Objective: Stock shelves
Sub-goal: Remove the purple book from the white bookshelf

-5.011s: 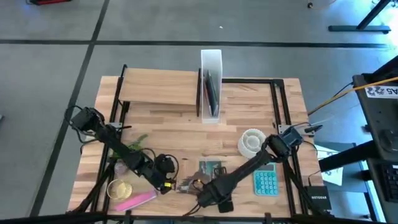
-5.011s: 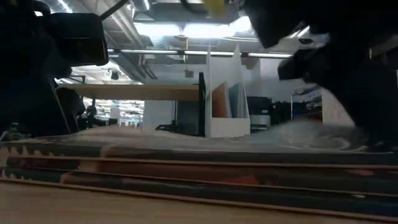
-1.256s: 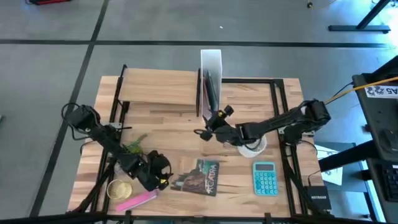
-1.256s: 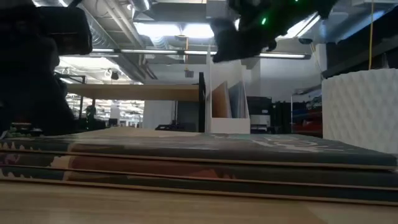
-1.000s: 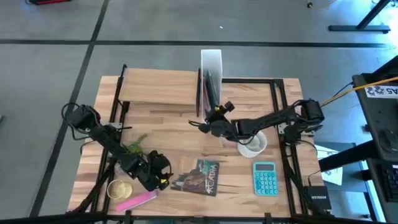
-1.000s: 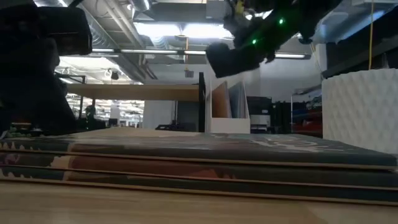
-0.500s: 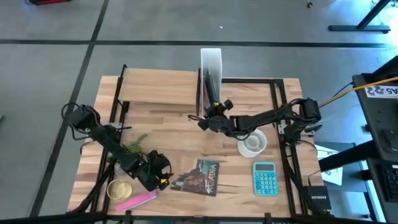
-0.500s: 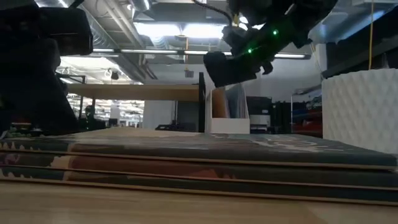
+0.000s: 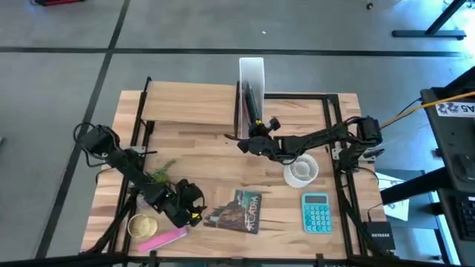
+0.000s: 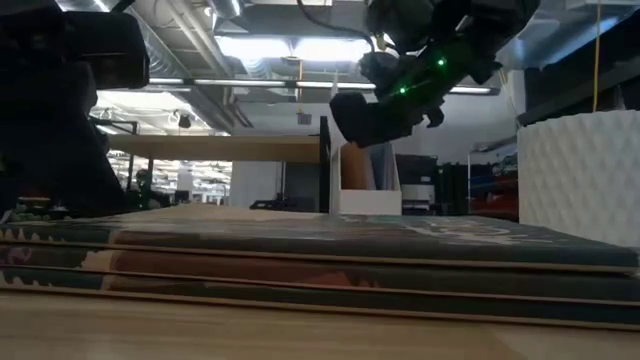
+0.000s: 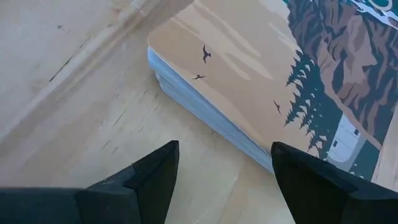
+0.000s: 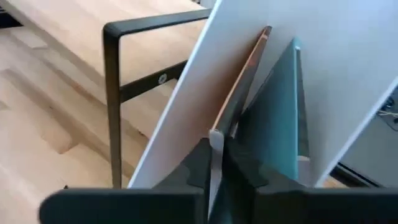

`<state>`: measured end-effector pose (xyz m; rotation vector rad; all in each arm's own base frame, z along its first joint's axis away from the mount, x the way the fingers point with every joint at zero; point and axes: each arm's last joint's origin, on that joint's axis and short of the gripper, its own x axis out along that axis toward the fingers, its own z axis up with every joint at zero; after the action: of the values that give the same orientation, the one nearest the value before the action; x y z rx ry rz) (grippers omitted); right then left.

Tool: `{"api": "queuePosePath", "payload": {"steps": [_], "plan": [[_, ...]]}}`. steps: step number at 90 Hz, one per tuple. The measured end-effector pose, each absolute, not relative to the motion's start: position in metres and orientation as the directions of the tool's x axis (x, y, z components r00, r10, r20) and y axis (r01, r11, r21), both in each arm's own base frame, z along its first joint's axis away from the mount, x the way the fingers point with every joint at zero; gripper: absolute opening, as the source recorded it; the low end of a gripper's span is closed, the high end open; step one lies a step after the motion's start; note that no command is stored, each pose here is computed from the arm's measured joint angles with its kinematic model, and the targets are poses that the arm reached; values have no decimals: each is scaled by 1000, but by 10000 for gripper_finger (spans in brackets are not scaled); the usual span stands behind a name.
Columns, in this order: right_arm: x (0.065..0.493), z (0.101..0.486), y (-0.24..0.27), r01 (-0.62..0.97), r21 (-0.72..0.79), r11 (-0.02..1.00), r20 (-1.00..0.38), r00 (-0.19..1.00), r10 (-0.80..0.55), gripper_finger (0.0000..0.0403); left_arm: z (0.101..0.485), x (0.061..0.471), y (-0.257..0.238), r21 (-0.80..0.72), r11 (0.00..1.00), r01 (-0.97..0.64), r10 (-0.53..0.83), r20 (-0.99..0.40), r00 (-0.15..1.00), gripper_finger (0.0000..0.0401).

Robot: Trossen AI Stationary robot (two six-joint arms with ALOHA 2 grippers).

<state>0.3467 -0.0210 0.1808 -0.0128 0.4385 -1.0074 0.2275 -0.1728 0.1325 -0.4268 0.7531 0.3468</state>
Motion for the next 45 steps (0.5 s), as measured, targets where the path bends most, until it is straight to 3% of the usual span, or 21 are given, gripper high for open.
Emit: {"api": "queuePosePath", "payload": {"steps": [13, 45], "plan": [[345, 192, -8, 835, -240, 495, -275, 430, -860, 5, 132, 228, -173, -236, 866, -440, 151, -717, 681, 239], [344, 270, 36, 869, -311, 386, -49, 390, -919, 1, 133, 229, -170, -221, 869, -442, 165, -712, 682, 239]]}}
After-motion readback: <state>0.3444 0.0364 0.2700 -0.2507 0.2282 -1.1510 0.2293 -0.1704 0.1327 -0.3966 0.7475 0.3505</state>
